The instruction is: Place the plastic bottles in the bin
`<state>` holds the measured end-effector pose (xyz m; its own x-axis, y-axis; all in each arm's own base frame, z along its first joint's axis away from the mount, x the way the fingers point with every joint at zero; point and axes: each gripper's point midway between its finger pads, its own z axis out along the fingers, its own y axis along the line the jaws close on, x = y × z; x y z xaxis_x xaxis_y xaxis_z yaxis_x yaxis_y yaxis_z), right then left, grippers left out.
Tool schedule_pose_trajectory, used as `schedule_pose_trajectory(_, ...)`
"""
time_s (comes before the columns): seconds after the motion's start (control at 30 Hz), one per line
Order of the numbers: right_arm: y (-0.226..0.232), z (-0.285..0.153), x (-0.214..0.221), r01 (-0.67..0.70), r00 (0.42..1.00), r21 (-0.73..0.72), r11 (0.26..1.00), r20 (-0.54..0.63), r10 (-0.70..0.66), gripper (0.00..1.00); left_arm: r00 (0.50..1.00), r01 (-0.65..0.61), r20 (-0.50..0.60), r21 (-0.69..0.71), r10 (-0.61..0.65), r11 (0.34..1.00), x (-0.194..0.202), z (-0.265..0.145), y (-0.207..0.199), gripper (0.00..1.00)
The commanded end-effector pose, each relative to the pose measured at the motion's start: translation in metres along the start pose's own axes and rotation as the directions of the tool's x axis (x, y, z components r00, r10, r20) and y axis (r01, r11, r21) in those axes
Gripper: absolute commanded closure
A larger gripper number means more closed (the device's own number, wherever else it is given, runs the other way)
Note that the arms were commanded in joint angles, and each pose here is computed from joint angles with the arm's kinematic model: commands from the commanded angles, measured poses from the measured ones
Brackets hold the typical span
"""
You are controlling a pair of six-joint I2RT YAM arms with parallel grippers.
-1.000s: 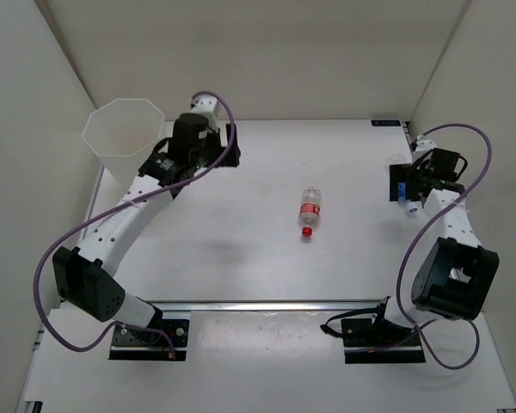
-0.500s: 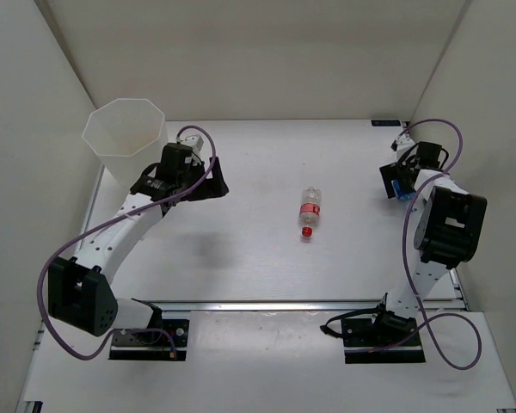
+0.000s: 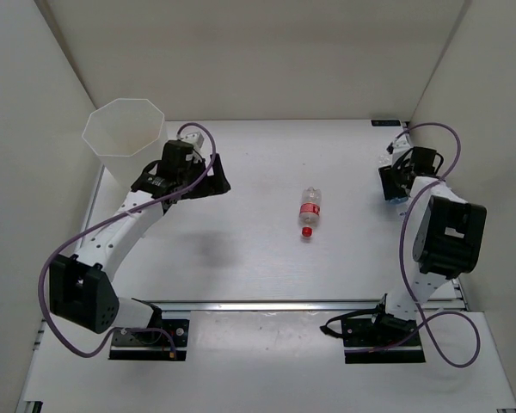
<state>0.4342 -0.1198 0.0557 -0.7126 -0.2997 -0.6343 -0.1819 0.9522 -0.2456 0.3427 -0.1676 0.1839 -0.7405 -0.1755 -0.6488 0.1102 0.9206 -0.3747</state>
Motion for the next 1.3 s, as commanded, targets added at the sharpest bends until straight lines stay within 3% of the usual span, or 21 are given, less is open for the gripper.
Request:
schedule_pose_trajectory(0.0, 0.007, -0.041, -0.053, -0.036, 0.986, -0.008, 0.999, 0.161, 0.037, 0.65, 0.997, -0.026, 0.082, 0.106, 0.017, 0.994, -0.028, -0.014, -0.036, 0.02)
schedule_pose_trajectory(0.07, 0.024, -0.068, -0.079, -0.037, 0.97, -0.061, 0.997, 0.236, 0.05, 0.67, 0.991, -0.059, 0.124, 0.167, 0.038, 0.984, -0.041, -0.022, -0.06, 0.01)
schedule_pose_trajectory(0.27, 0.151, -0.15, -0.126, 0.073, 0.912, -0.413, 0.908, 0.396, 0.107, 0.7, 0.972, -0.117, 0.233, 0.334, 0.039, 0.935, -0.068, -0.03, -0.125, 0.01)
schedule_pose_trajectory(0.33, 0.208, -0.178, -0.134, 0.142, 0.893, -0.554, 0.82, 0.429, 0.135, 0.72, 0.96, -0.159, 0.274, 0.382, 0.053, 0.91, -0.075, -0.036, -0.146, 0.01)
schedule_pose_trajectory(0.43, 0.259, -0.222, -0.144, 0.148, 0.877, -0.739, 0.658, 0.405, 0.258, 0.68, 0.937, -0.178, 0.349, 0.431, 0.019, 0.885, -0.084, -0.047, -0.168, 0.02)
schedule_pose_trajectory(0.67, 0.325, -0.281, -0.153, 0.213, 0.856, -0.876, 0.433, 0.381, 0.35, 0.71, 0.912, -0.188, 0.41, 0.426, -0.004, 0.885, -0.075, -0.047, -0.167, 0.01)
schedule_pose_trajectory(0.87, 0.344, -0.303, -0.162, 0.242, 0.829, -0.896, 0.372, 0.39, 0.4, 0.7, 0.934, -0.162, 0.357, 0.427, -0.001, 0.89, -0.053, -0.032, -0.166, 0.02)
schedule_pose_trajectory(0.97, 0.363, -0.311, -0.157, 0.264, 0.836, -0.919, 0.294, 0.37, 0.406, 0.68, 0.933, -0.132, 0.356, 0.464, -0.048, 0.876, -0.056, -0.031, -0.169, 0.02)
schedule_pose_trajectory(1.07, 0.374, -0.31, -0.158, 0.25, 0.847, -0.924, 0.29, 0.353, 0.397, 0.63, 0.933, -0.136, 0.356, 0.489, -0.055, 0.862, -0.055, -0.036, -0.172, 0.28)
schedule_pose_trajectory(1.13, 0.368, -0.304, -0.161, 0.227, 0.843, -0.92, 0.32, 0.35, 0.409, 0.53, 0.928, -0.131, 0.368, 0.479, -0.063, 0.868, -0.059, -0.04, -0.17, 0.59)
schedule_pose_trajectory(1.17, 0.366, -0.301, -0.16, 0.217, 0.84, -0.92, 0.327, 0.346, 0.418, 0.52, 0.922, -0.137, 0.382, 0.484, -0.069, 0.864, -0.063, -0.047, -0.17, 0.63)
schedule_pose_trajectory(1.27, 0.351, -0.304, -0.167, 0.205, 0.819, -0.917, 0.343, 0.352, 0.453, 0.33, 0.901, -0.121, 0.422, 0.462, -0.098, 0.878, -0.078, -0.057, -0.153, 0.67)
